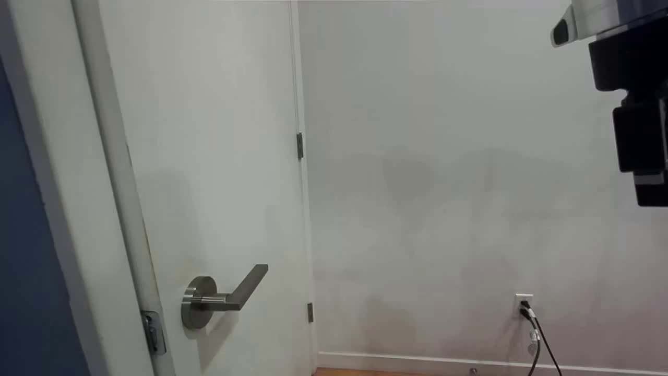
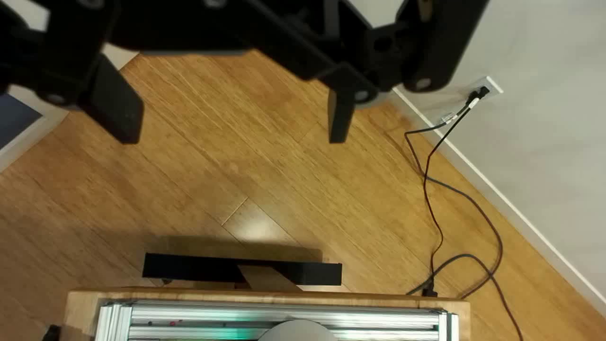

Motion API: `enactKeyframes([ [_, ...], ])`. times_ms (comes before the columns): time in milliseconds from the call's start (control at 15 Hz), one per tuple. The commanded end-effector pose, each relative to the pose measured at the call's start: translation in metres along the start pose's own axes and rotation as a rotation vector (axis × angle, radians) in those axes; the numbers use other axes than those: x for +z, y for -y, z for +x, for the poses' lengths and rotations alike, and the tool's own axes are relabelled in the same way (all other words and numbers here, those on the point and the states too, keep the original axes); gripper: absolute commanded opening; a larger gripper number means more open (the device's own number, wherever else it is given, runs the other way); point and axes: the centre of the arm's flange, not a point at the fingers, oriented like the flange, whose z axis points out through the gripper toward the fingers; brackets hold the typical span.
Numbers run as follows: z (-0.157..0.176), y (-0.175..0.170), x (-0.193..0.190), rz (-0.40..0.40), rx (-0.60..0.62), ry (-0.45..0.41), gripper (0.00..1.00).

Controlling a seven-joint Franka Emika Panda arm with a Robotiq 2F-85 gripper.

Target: Open the door.

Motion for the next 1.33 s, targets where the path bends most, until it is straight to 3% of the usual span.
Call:
enactKeyframes([
  [0, 0.000, 0.000, 0.000, 0.000, 0.000, 0.000, 1.00],
  [933, 0.000, 0.000, 0.000, 0.000, 0.000, 0.000, 1.00],
  [1067, 0.015, 0.008, -0.002, 0.023, -0.018, -0.029, 1.00],
  [1267, 0.040, 0.042, -0.008, 0.118, -0.036, -0.084, 1.00],
])
